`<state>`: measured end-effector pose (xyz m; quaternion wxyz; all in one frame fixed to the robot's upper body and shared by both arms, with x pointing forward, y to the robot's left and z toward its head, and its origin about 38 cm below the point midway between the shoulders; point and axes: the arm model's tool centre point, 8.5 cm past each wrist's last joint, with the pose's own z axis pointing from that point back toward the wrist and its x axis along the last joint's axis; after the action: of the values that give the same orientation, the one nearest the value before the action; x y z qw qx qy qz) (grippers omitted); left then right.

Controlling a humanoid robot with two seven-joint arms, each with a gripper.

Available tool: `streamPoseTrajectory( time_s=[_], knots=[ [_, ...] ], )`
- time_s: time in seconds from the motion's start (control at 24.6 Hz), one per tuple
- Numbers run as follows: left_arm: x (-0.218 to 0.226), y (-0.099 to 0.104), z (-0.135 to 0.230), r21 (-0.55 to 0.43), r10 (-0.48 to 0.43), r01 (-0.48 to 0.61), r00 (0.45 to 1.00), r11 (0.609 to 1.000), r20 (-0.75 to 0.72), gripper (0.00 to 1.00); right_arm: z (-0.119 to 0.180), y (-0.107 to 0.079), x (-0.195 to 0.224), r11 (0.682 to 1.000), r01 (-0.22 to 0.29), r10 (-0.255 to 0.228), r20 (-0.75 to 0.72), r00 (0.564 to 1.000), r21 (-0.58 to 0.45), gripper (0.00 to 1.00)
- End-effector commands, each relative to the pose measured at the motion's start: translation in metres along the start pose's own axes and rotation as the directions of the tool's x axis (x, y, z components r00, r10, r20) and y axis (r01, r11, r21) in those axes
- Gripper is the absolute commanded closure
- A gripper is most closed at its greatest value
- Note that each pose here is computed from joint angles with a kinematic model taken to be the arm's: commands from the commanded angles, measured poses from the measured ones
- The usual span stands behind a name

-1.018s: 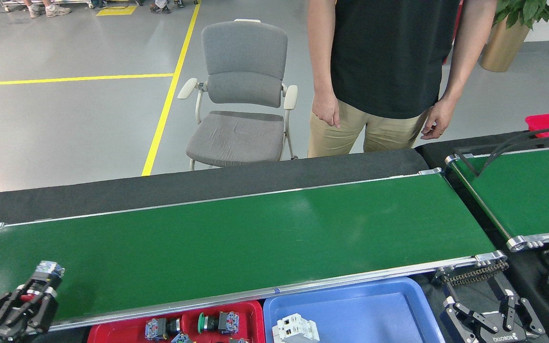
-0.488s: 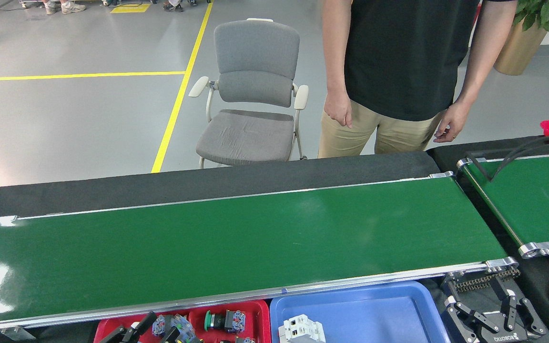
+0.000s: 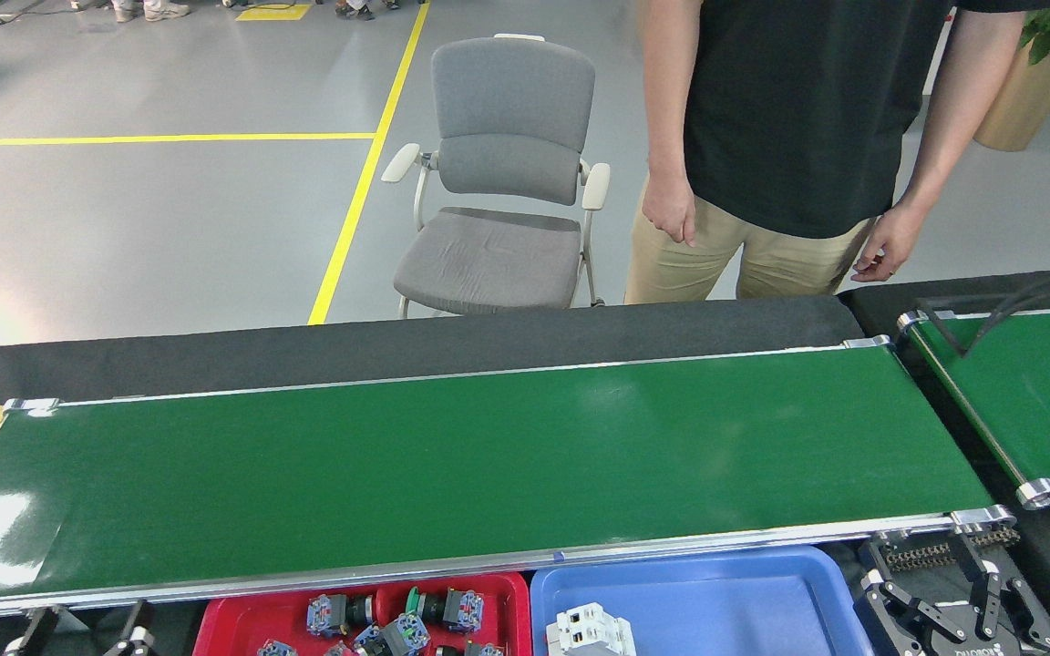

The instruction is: Pick switch part from conveyor to tray

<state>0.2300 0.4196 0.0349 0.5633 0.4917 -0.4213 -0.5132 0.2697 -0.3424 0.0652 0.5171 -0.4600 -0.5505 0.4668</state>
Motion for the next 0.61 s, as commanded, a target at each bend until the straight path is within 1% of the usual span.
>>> streamPoseTrajectory(
  time_s=[0.0, 0.16, 0.24, 0.33, 0.49, 0.57],
  knots=[
    [-0.005, 0.007, -0.003, 0.020, -0.017, 0.017, 1.000, 1.000, -0.011, 0.00, 0.001, -0.004, -0.001, 1.000, 0.002, -0.002, -0.010, 1.000, -0.017, 0.00],
    [-0.013, 0.016, -0.005, 0.027, -0.057, 0.057, 0.998, 0.998, -0.001, 0.01, 0.010, -0.004, 0.000, 1.000, -0.003, 0.003, -0.009, 1.000, -0.007, 0.00],
    [-0.018, 0.019, -0.005, 0.021, -0.088, 0.088, 0.996, 0.996, 0.008, 0.01, 0.015, 0.000, 0.003, 1.000, 0.011, -0.011, -0.013, 1.000, -0.001, 0.00],
    [-0.024, 0.023, -0.004, 0.018, -0.115, 0.115, 0.993, 0.993, 0.014, 0.01, 0.015, 0.001, 0.004, 1.000, 0.015, -0.015, -0.016, 1.000, -0.002, 0.00],
    [-0.025, 0.027, -0.008, 0.016, -0.150, 0.150, 0.988, 0.989, 0.038, 0.01, 0.016, -0.001, -0.001, 1.000, 0.010, -0.010, -0.033, 0.999, -0.006, 0.00],
    [-0.021, 0.025, -0.008, 0.010, -0.152, 0.152, 0.986, 0.988, 0.061, 0.00, 0.017, -0.001, -0.002, 1.000, 0.009, -0.009, -0.036, 0.999, -0.005, 0.00]
  ],
)
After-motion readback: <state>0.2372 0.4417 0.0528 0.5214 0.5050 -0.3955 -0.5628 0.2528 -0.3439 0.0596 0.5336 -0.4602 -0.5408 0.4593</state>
